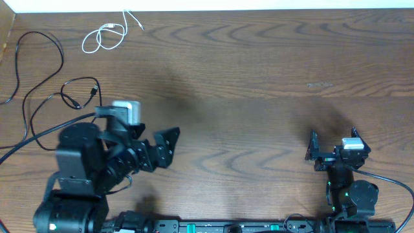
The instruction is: Untangle cables
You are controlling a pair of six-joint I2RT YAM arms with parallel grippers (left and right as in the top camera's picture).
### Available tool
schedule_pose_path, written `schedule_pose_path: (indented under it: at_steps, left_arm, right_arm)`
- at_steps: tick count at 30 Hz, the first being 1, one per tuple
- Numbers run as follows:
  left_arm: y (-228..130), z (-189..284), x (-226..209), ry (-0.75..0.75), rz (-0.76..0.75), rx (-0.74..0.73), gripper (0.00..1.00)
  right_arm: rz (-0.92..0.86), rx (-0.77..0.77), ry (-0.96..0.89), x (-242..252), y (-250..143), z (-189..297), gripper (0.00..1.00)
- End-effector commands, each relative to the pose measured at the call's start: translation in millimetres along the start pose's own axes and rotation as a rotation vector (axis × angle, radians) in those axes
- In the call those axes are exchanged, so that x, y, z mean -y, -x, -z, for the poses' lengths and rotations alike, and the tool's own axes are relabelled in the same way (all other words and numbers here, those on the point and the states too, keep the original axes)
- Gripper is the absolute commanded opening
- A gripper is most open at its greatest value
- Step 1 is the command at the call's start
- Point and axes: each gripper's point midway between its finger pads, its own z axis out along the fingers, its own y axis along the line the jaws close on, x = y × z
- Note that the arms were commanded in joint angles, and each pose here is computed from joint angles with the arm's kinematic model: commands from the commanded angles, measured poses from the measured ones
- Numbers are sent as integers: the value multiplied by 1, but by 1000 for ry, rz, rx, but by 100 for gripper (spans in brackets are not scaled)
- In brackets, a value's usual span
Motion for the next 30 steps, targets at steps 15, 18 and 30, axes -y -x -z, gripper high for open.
schedule_pose_path:
  at_steps: [15,18,30]
  left_arm:
    - [-36,4,-61,212,-71,269,98]
    - [-35,3,-70,229,-73,333,98]
    - [-45,-26,-100,272,-201,480,98]
  right_arm:
    - [8,1,-19,4,0,0,99]
    - [8,1,-19,4,0,0,99]
    - [8,1,-19,4,0,0,99]
